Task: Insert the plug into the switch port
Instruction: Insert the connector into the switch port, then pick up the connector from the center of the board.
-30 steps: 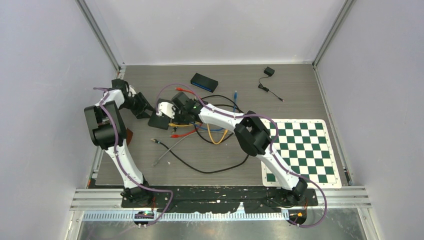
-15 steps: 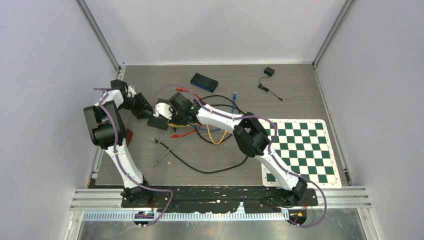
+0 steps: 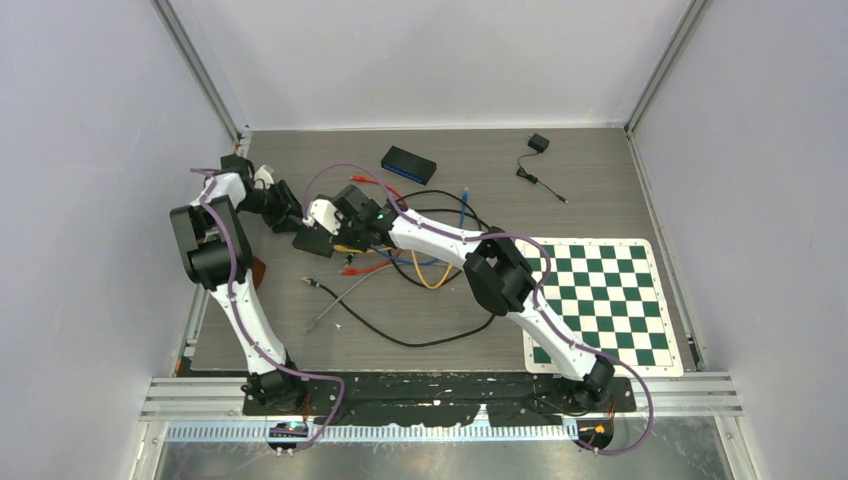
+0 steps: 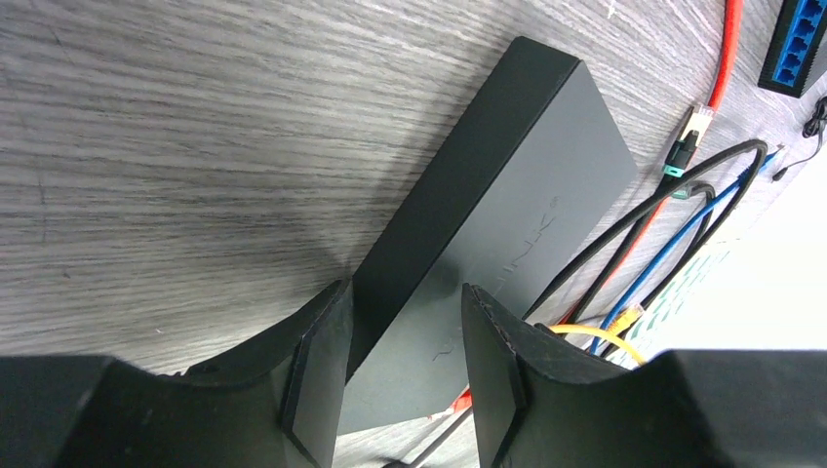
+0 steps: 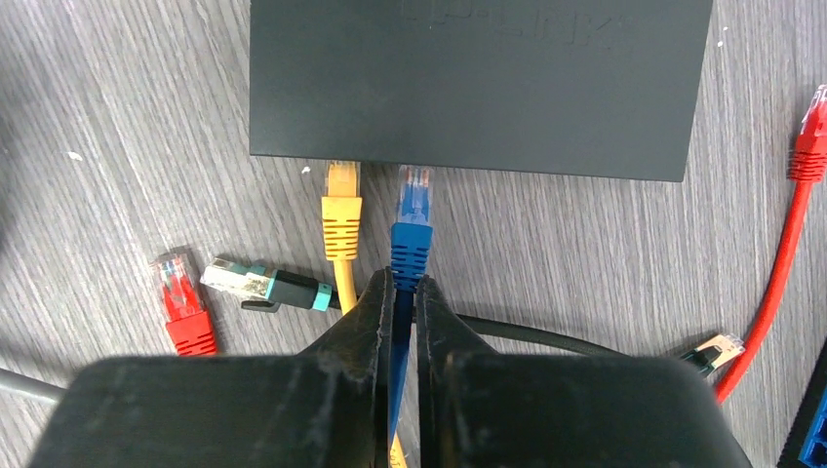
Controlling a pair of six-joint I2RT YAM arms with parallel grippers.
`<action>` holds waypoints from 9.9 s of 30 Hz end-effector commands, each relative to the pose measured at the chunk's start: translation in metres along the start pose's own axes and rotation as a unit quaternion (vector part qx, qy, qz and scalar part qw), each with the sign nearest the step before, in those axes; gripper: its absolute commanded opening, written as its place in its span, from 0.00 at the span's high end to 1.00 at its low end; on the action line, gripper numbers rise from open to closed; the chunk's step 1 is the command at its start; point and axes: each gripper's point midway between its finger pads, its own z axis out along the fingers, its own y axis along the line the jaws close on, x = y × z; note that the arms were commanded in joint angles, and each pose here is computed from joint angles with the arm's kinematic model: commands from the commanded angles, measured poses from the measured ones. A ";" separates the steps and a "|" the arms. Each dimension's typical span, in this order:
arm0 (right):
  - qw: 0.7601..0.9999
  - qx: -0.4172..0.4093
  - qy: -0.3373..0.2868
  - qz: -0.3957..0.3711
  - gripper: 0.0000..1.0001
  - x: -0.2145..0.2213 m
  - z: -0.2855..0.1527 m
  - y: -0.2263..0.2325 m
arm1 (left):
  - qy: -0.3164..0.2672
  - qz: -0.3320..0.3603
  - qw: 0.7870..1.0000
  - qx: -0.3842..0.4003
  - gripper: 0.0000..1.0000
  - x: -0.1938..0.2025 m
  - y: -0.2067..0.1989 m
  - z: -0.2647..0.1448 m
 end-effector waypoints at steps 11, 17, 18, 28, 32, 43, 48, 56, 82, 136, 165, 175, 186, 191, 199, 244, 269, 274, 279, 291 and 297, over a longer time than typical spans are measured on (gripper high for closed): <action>0.997 0.037 -0.046 0.042 0.95 -0.042 -0.006 -0.013 | 0.025 0.017 0.999 0.023 0.54 0.005 -0.016 -0.008; 0.997 0.024 -0.058 0.042 0.95 -0.049 -0.008 -0.009 | 0.024 0.019 0.999 0.028 0.54 0.002 -0.019 -0.008; 0.997 0.019 -0.065 0.037 0.95 -0.051 -0.007 -0.007 | 0.027 0.018 0.999 0.030 0.54 0.003 -0.019 -0.008; 0.990 -0.024 -0.128 0.057 0.95 -0.080 -0.015 0.008 | 0.073 0.042 0.994 0.070 0.56 0.016 -0.030 -0.010; 0.987 -0.034 -0.138 0.072 0.95 -0.086 -0.015 0.011 | 0.088 0.066 0.992 0.063 0.57 0.021 -0.032 -0.016; 0.980 -0.056 -0.150 0.115 0.95 -0.083 0.006 0.025 | 0.132 0.098 0.984 0.069 0.58 0.047 -0.043 -0.003; 0.982 -0.034 -0.138 0.123 0.95 -0.068 0.014 0.023 | 0.139 0.095 0.984 0.064 0.61 0.060 -0.040 -0.007; 0.980 -0.015 -0.144 0.138 0.95 -0.071 0.013 0.016 | 0.143 0.101 0.978 0.111 0.62 0.067 -0.053 -0.009; 0.977 -0.033 -0.143 0.155 0.95 -0.070 0.007 0.007 | 0.166 0.168 0.963 0.131 0.61 0.095 -0.070 -0.011; 0.970 -0.110 -0.115 -0.184 0.95 -0.051 -0.014 0.009 | 0.113 0.142 0.982 0.047 0.49 0.057 -0.048 -0.008; 0.939 -0.080 -0.151 -0.298 0.95 -0.061 0.008 0.002 | 0.123 0.173 0.971 0.110 0.53 0.065 -0.079 -0.003; 0.929 -0.136 -0.175 -0.295 0.95 -0.074 -0.004 0.033 | 0.131 0.153 0.971 0.125 0.54 0.081 -0.075 0.003; 0.921 -0.083 -0.205 -0.319 0.95 -0.091 0.011 0.026 | 0.145 0.150 0.967 0.149 0.55 0.092 -0.080 -0.001; 0.915 -0.066 -0.232 -0.324 0.95 -0.108 0.010 0.022 | 0.139 0.151 0.965 0.161 0.55 0.093 -0.086 -0.003; 0.920 -0.043 -0.249 -0.299 0.95 -0.124 0.001 0.011 | 0.139 0.130 0.969 0.155 0.57 0.093 -0.080 -0.002; 0.947 0.074 -0.219 0.221 0.40 -0.028 -0.168 -0.014 | -0.183 0.090 0.975 -0.091 0.53 0.077 -0.063 -0.094; 0.945 -0.145 -0.203 0.211 0.41 -0.081 -0.045 0.114 | -0.222 -0.012 0.971 -0.085 0.51 0.123 0.002 -0.087; 0.942 -0.158 -0.181 0.235 0.41 -0.074 -0.026 0.100 | -0.257 -0.008 0.962 -0.090 0.51 0.120 0.003 -0.099; 0.931 -0.199 -0.187 0.243 0.40 -0.068 -0.026 0.099 | -0.267 -0.006 0.960 -0.084 0.50 0.119 -0.001 -0.106; 0.912 -0.268 -0.175 0.257 0.45 -0.055 -0.011 0.113 | -0.266 -0.008 0.961 -0.073 0.50 0.122 -0.005 -0.106; 0.902 -0.287 -0.173 0.272 0.49 -0.055 -0.002 0.119 | -0.261 -0.020 0.962 -0.077 0.50 0.126 0.004 -0.096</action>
